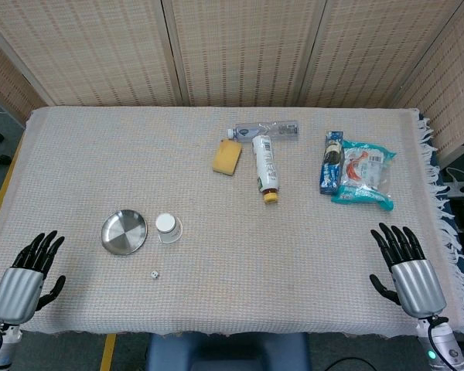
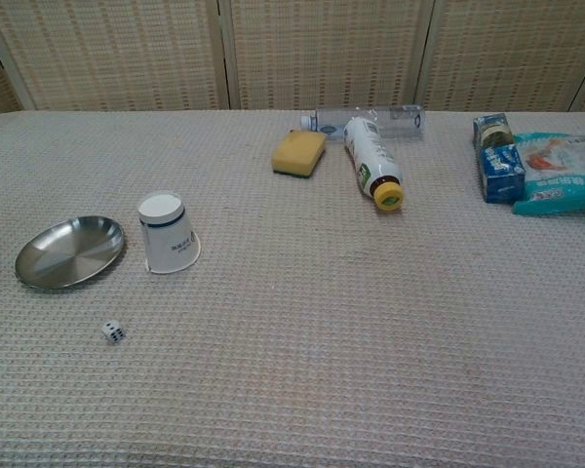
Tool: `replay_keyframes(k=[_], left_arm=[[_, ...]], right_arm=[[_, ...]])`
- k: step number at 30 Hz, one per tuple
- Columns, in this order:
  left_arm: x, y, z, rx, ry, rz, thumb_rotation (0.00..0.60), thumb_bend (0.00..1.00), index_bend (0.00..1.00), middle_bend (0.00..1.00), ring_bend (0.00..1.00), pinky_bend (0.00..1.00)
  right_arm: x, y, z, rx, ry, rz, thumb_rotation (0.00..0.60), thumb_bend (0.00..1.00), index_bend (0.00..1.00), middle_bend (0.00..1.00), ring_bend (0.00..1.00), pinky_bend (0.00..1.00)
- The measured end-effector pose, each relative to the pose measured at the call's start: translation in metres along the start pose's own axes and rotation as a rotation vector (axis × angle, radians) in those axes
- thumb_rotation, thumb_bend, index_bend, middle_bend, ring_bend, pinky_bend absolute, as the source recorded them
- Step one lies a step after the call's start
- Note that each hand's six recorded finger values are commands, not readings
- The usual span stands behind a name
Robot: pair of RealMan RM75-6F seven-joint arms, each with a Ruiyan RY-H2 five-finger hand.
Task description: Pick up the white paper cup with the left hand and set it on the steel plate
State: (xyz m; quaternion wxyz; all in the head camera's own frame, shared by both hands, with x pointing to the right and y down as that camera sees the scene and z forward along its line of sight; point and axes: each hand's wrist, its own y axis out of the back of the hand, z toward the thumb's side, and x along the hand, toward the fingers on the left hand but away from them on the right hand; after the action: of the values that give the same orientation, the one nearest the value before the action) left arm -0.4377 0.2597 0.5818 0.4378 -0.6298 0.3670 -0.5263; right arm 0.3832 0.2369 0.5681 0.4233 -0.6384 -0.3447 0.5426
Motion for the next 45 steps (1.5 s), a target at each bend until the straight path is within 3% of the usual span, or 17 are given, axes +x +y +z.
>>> replay_keyframes(k=[8,12,14,18,21,23,29,33,45], left_arm=[[-0.007,-0.015,0.023,-0.015,-0.085,-0.073,0.600,0.38,0.00,0.01,0.00,0.24],[-0.011,-0.030,0.046,-0.024,-0.170,-0.152,0.600,0.38,0.00,0.11,0.07,0.34],[-0.010,-0.034,0.057,-0.006,-0.203,-0.163,0.600,0.38,0.00,0.24,0.20,0.47],[-0.001,-0.046,0.083,0.032,-0.268,-0.165,0.600,0.38,0.03,0.66,0.63,0.85],[0.009,-0.058,0.097,0.041,-0.301,-0.186,0.600,0.38,0.06,0.89,0.85,0.98],[0.018,-0.067,0.105,0.049,-0.310,-0.204,0.600,0.38,0.12,0.96,0.92,1.00],[0.042,-0.083,0.128,0.036,-0.327,-0.211,0.600,0.38,0.18,1.00,0.98,1.00],[0.049,-0.091,0.130,0.078,-0.325,-0.201,0.600,0.38,0.24,1.00,0.99,1.00],[0.060,-0.120,0.125,0.098,-0.294,-0.279,0.600,0.38,0.30,1.00,0.99,1.00]], right_arm=[[0.000,-0.001,-0.003,-0.007,-0.007,0.011,0.555,0.18,0.00,0.00,0.00,0.00],[-0.003,-0.005,-0.005,-0.005,-0.010,0.031,0.554,0.18,0.00,0.00,0.00,0.00],[-0.005,-0.007,-0.006,-0.002,-0.015,0.037,0.555,0.18,0.00,0.00,0.00,0.00],[-0.008,-0.008,-0.006,0.006,-0.020,0.033,0.555,0.18,0.00,0.00,0.00,0.00],[-0.008,-0.008,-0.007,0.007,-0.026,0.033,0.555,0.18,0.00,0.00,0.00,0.00],[-0.009,-0.008,-0.009,0.007,-0.030,0.033,0.555,0.18,0.00,0.00,0.00,0.00],[-0.011,-0.011,-0.012,0.009,-0.041,0.044,0.555,0.18,0.00,0.00,0.00,0.00],[-0.011,-0.009,-0.012,0.002,-0.041,0.039,0.555,0.18,0.00,0.00,0.00,0.00],[-0.008,-0.002,-0.012,-0.013,-0.032,0.018,0.554,0.18,0.00,0.00,0.00,0.00]])
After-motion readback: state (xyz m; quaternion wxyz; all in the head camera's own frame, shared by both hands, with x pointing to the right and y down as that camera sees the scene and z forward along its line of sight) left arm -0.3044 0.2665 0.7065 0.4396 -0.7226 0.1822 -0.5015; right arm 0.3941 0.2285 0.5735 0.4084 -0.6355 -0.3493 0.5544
